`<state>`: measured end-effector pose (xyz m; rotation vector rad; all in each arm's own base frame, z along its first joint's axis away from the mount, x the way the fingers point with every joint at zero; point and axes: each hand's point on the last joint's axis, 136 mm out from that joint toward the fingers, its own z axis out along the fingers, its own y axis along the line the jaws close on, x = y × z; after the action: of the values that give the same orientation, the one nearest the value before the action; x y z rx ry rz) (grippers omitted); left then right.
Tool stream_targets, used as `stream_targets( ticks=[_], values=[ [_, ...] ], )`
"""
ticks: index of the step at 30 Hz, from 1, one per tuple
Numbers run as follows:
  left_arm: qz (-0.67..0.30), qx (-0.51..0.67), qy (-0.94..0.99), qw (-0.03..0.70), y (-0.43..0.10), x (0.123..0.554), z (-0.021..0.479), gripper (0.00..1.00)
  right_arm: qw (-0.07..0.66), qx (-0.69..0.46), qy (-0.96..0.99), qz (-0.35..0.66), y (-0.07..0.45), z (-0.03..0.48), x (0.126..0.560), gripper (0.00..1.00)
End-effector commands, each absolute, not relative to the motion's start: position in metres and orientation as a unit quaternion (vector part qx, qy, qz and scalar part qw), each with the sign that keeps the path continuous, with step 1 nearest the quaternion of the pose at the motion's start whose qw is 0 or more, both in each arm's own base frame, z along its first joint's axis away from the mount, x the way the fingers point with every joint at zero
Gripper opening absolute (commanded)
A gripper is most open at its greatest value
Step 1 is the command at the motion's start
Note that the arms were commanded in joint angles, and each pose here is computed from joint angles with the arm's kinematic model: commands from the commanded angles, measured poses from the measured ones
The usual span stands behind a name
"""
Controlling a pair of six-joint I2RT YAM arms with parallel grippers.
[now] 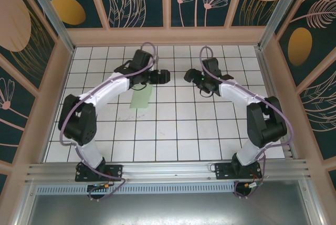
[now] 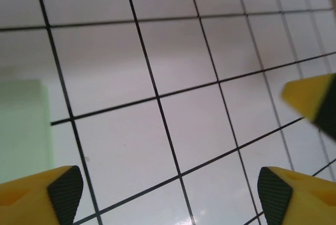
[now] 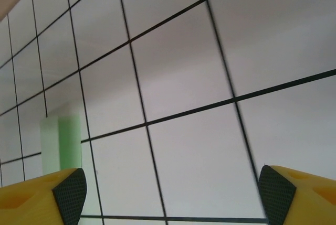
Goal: Fold a paper plane with a square sheet of paper (pick it up from the middle)
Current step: Turn over the paper at the center of the table, then third fold the triangle at the center of the table.
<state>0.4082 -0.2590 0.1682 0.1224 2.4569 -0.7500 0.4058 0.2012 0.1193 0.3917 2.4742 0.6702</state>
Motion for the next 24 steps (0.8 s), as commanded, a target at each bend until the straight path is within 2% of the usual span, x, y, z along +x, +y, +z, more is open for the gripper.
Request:
stream_targets(
  ticks=[1,3,7,13,19,24],
  values=[
    [-0.312,-0.015,0.902,0.297,-0.225,0.419,0.175,0.92,0.263,0.118,0.917,0.275,0.236,0.124,0.409,0.87],
    [-0.305,-0.037,0.908,0.287,-0.207,0.418,0.161,0.97,0.254,0.107,0.918,0.284,0.253,0.120,0.409,0.87],
    [-0.283,-0.067,0.923,0.254,-0.190,0.414,0.127,0.97,0.241,0.092,0.916,0.308,0.282,0.114,0.409,0.87],
    [-0.231,-0.108,0.947,0.198,-0.172,0.408,0.063,0.92,0.221,0.086,0.909,0.342,0.310,0.107,0.403,0.87],
    [-0.225,-0.128,0.952,0.164,-0.171,0.397,0.031,0.88,0.205,0.081,0.911,0.349,0.320,0.099,0.395,0.87],
    [-0.259,-0.153,0.945,0.125,-0.179,0.376,0.012,0.85,0.198,0.082,0.913,0.348,0.320,0.093,0.390,0.87]
  ],
)
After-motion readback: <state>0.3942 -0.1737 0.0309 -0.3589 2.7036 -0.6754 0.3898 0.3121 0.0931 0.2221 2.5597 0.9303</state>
